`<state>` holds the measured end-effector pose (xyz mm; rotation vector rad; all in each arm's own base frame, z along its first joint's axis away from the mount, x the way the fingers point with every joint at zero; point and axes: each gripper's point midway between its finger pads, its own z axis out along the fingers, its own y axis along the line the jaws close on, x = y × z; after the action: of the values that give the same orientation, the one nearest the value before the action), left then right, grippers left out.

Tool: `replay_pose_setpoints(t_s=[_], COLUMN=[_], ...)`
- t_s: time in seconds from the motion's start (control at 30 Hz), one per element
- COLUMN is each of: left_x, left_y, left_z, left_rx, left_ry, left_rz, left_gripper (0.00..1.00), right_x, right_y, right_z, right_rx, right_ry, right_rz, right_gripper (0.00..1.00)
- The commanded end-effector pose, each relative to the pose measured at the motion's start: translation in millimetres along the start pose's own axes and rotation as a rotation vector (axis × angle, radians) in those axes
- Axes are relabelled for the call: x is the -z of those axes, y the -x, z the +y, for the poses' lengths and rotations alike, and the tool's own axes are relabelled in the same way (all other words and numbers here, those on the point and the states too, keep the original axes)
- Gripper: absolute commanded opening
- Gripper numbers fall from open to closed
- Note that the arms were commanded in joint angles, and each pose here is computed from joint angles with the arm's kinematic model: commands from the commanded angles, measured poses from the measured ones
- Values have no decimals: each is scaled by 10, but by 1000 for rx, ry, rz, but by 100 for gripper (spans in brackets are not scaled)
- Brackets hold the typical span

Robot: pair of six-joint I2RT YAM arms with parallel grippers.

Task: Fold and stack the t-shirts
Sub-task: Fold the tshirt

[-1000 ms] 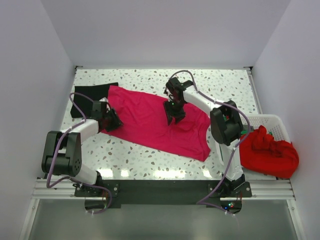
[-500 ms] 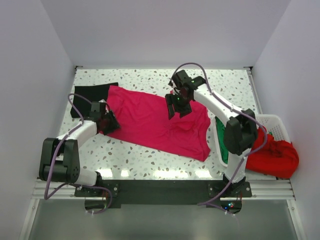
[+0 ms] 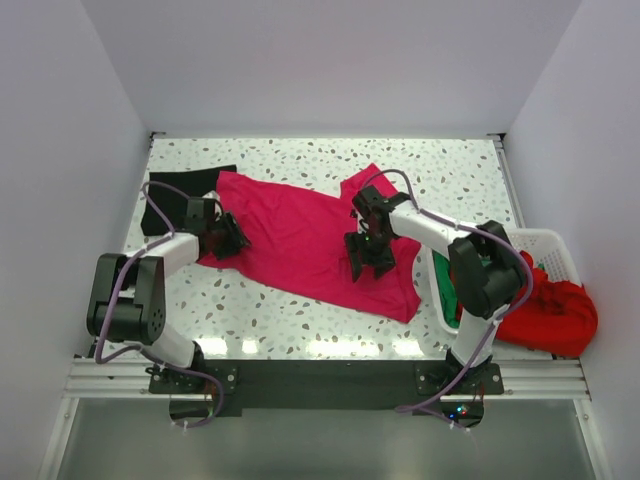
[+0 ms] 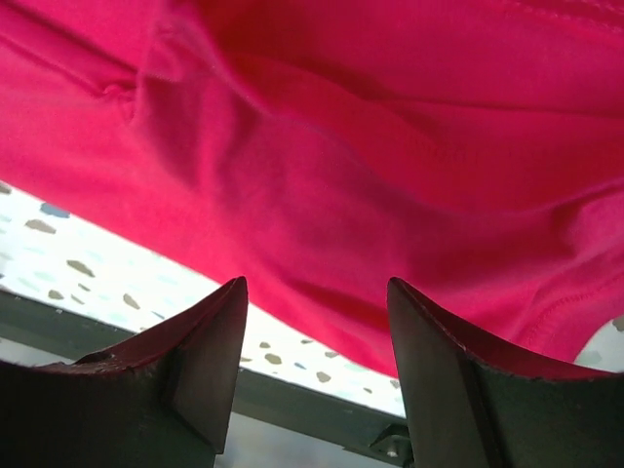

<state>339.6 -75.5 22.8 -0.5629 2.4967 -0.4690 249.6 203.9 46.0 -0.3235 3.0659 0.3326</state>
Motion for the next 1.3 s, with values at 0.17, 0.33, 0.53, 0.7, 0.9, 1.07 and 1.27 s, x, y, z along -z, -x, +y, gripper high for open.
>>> replay_pose_setpoints(t_s=[0.17,0.33,0.53,0.7,0.9,1.07,1.27], left_x=[64,229,384,482,655,943,1152], left_y=[-440,-640,-826,-926,-613,-10,798], left_z=[377,592,735,741,446,40,-357], left_rx=[29,46,74,100,103,87,41], left_ry=[135,217,268,255,165,99,66], left_rz=[86,101,116,116,28,-98,-267], left_gripper=[53,54,54,54,56,58,63], right_x=[-308,-407,-414,-378,8,588,1122], right_y=[-131,-434,-775,-946,-711,-371,354], right_z=[-135,-204,-219,-156,56,213,251], right_rx=[1,-29,-70,-60,-3,54,87], right_ry=[-28,-30,1,34,93,104,105], right_rz=[25,103,171,190,106,-6,-187], right_gripper=[63,63,63,63,63,64,66])
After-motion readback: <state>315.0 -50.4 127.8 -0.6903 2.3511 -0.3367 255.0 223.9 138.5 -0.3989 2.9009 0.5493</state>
